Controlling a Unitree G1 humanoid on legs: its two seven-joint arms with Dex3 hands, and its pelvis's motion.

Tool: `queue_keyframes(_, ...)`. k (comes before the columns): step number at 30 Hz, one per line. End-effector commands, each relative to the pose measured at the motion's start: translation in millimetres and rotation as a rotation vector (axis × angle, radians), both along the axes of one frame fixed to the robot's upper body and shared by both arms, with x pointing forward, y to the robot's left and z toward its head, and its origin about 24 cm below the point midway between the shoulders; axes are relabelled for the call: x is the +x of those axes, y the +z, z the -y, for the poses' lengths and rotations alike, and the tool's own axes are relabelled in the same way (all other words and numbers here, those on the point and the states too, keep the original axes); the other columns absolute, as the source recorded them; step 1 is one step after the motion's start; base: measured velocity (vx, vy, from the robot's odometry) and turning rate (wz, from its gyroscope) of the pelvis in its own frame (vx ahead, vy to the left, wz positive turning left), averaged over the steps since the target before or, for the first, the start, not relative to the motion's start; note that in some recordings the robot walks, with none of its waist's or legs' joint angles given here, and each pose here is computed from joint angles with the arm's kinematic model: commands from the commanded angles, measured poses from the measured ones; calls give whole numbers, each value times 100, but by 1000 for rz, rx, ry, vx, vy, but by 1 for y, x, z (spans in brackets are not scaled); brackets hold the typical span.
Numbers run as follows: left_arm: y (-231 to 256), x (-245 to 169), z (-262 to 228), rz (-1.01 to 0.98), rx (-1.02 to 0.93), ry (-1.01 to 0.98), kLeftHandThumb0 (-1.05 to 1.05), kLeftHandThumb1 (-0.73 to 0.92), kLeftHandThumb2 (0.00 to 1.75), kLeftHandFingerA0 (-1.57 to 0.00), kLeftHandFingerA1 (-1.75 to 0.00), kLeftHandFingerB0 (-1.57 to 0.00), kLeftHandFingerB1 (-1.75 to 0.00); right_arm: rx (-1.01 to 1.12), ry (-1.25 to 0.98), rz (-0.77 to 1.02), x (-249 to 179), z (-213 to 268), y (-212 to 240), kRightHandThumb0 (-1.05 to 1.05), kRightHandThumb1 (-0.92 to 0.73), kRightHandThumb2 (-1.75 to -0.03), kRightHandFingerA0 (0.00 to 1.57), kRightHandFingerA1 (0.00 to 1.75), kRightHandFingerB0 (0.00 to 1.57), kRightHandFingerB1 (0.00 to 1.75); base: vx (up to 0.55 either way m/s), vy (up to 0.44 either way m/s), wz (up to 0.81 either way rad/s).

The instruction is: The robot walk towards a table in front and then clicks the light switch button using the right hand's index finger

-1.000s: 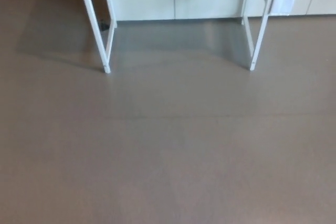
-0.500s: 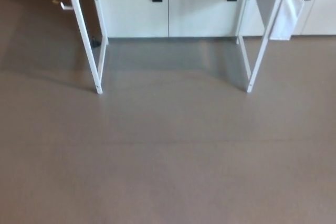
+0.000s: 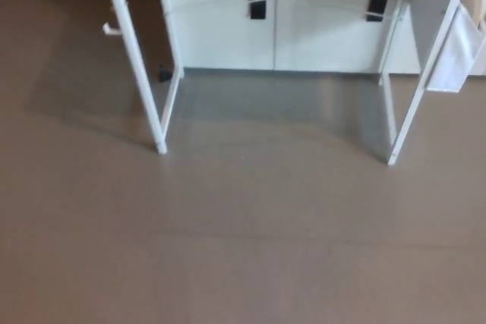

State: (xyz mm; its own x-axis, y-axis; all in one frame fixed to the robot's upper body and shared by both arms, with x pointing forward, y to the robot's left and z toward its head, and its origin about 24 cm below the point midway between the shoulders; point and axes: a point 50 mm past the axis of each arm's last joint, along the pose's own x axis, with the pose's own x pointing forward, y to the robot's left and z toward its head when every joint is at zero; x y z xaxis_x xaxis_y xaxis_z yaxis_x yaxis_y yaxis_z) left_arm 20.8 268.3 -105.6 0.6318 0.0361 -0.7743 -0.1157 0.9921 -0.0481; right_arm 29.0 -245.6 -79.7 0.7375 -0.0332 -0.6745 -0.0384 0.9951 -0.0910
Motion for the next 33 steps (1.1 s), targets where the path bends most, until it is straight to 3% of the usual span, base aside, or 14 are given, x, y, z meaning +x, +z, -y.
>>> queue_keyframes(1, 4, 6, -6, 33, 30, -36, -80, 67, 78, -38, -118, -20, -87, -7, 11, 24, 2, 1, 1, -32, -30, -50, 95, 50, 83, 47, 465, 149, -19)
queue_keyframes(12, 6, 7, -6, 27, 41, -50, -81, 67, 80, -40, -118, -21, -88, -35, 42, 31, 2, 0, 0, -38, -31, -50, 97, 50, 85, 46, 365, 98, -7)
queue_keyframes(22, 5, 9, -8, 23, 41, -54, -76, 62, 83, -44, -123, -24, -96, -29, 54, 29, 3, -1, 0, -38, -32, -51, 94, 49, 82, 46, 441, -201, 31)
queue_keyframes(33, 5, 11, -9, 22, 54, -77, -80, 62, 81, -44, -122, -23, -95, -38, 57, 28, 3, -5, 0, -37, -33, -51, 94, 49, 82, 46, 339, 123, -22)
